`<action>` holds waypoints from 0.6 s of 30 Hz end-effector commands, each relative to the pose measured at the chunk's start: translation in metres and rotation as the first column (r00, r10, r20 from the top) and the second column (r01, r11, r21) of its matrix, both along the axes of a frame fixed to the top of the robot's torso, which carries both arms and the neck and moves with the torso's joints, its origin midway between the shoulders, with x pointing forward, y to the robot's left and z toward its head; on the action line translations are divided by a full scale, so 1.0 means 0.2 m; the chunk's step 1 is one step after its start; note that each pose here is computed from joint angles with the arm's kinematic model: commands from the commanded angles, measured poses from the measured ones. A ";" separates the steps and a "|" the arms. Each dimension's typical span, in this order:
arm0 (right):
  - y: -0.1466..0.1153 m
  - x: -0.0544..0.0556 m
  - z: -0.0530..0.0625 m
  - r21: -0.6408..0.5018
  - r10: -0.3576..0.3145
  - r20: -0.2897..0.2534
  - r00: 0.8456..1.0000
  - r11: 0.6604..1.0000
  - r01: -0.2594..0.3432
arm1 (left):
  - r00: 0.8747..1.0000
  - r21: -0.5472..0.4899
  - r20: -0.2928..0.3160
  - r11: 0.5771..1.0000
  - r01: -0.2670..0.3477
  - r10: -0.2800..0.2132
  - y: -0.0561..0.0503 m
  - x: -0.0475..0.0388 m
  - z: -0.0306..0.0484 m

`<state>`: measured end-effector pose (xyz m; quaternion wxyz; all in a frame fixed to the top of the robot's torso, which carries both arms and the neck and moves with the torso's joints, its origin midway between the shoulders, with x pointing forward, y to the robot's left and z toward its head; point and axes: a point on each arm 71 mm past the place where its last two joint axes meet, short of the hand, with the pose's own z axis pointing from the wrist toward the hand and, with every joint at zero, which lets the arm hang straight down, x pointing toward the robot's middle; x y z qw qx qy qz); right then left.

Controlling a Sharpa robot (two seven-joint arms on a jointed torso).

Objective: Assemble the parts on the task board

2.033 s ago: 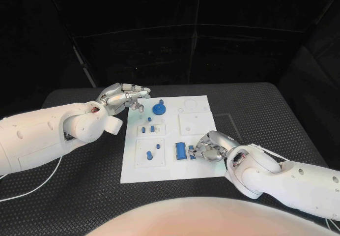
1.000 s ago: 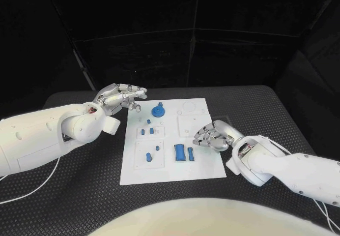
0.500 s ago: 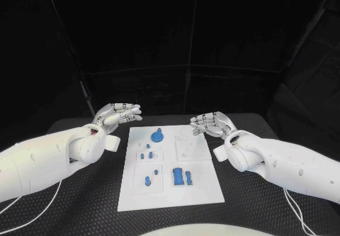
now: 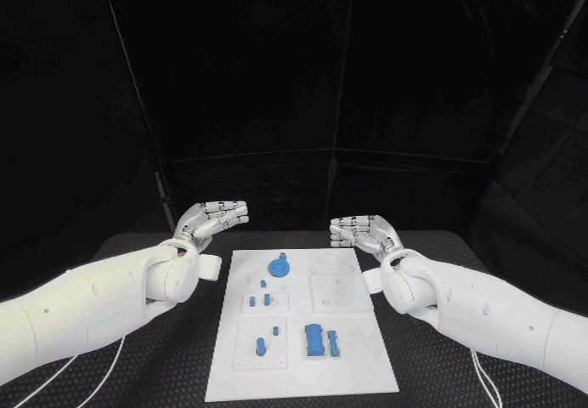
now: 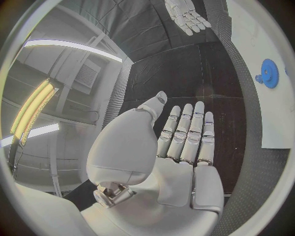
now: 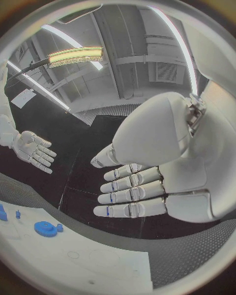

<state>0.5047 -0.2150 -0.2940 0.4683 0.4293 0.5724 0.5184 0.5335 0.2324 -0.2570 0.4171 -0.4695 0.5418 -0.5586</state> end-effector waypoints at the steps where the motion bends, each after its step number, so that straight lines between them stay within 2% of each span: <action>1: 0.00 0.00 0.00 -0.003 -0.001 0.000 1.000 1.000 0.001 | 1.000 0.000 -0.001 1.000 0.003 -0.003 0.00 -0.002 0.002; 4: 0.00 -0.01 0.02 0.004 -0.008 0.005 1.000 1.000 0.008 | 1.000 0.002 -0.001 1.000 -0.003 0.003 -0.01 -0.013 0.002; 10: 0.04 -0.04 0.12 0.038 -0.049 0.024 0.998 0.998 0.048 | 0.999 0.013 -0.001 0.999 -0.038 0.038 -0.05 -0.074 0.011; 15: 0.08 -0.11 0.24 0.080 -0.111 0.028 0.993 0.991 0.109 | 0.996 0.030 0.007 0.995 -0.094 0.094 -0.12 -0.175 0.047; 18: 0.09 -0.15 0.29 0.093 -0.139 0.021 0.990 0.986 0.137 | 0.992 0.040 0.015 0.991 -0.127 0.127 -0.15 -0.235 0.079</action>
